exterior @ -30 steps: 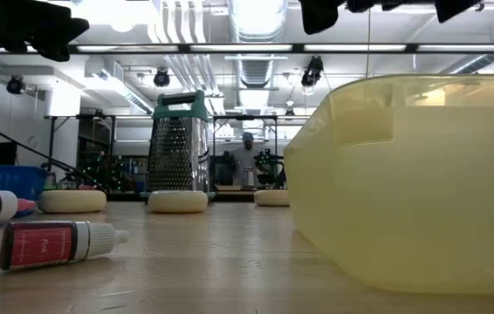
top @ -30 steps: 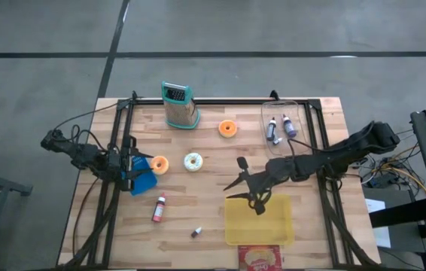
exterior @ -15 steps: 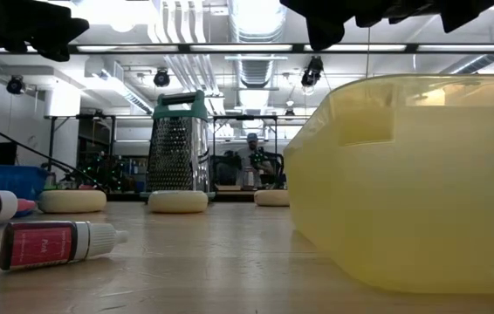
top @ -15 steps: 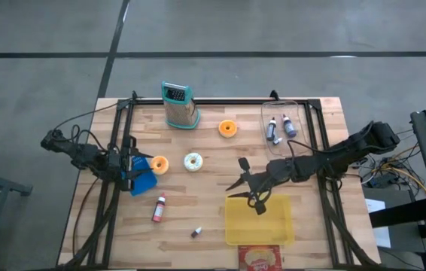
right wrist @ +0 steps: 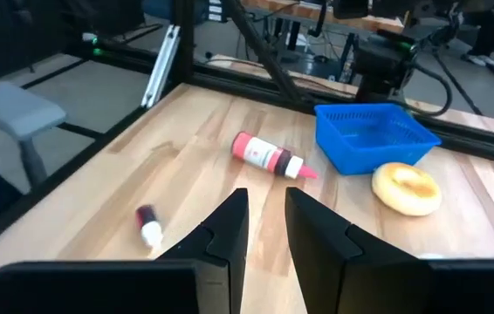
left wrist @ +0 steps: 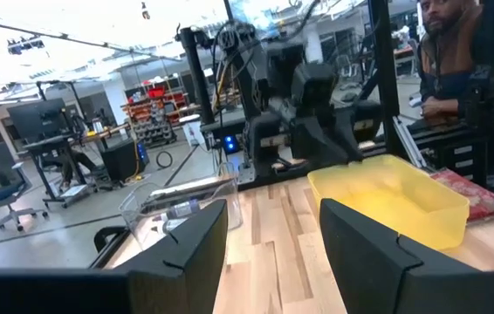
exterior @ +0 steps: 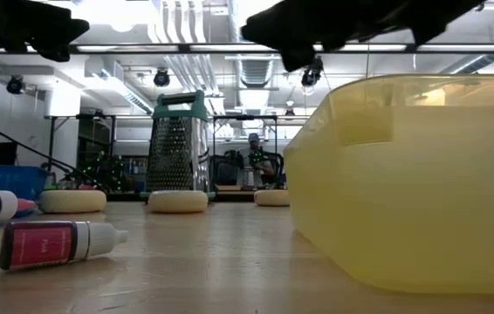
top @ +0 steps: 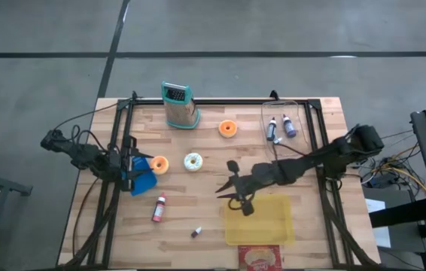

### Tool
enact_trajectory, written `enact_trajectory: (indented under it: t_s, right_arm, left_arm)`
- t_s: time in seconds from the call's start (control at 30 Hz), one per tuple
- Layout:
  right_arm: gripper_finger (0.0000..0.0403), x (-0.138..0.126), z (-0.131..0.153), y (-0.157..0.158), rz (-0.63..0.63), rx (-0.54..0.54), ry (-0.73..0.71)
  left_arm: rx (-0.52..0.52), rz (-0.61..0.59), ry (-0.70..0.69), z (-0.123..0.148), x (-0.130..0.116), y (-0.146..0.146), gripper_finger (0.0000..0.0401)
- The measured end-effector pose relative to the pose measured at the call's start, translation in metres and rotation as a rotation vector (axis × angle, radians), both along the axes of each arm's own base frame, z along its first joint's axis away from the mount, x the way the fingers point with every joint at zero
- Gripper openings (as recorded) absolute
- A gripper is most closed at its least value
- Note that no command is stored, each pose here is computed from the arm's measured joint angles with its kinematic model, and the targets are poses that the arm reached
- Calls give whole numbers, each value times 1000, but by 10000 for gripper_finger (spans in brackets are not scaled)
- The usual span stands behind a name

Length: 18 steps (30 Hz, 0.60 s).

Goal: Pick & Place Food Item
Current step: Put the red food coloring bottle into the transparent bin

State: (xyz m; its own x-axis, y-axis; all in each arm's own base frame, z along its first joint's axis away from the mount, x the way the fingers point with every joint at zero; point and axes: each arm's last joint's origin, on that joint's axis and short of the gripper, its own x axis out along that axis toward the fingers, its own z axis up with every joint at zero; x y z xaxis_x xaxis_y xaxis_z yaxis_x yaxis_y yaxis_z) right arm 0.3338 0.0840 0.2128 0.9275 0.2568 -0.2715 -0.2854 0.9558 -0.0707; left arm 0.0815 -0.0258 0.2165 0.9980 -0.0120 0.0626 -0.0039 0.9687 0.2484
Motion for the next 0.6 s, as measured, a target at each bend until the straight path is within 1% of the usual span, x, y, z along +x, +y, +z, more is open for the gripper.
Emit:
enact_trajectory:
  t_s: [0.07, 0.23, 0.43, 0.6]
  right_arm:
    - [74, 10, 3, 1, -8, 13, -5]
    - [72, 29, 0, 6, -8, -10, 130]
    - [68, 49, 3, 18, 77, -42, 167]
    - [68, 58, -5, 25, 120, -38, 194]
  left_arm:
    - [1, 0, 4, 0, 0, 0, 188]
    - [3, 6, 8, -1, 0, 0, 188]
    - [5, 7, 11, -1, 1, 0, 188]
    - [5, 7, 11, -1, 0, 0, 188]
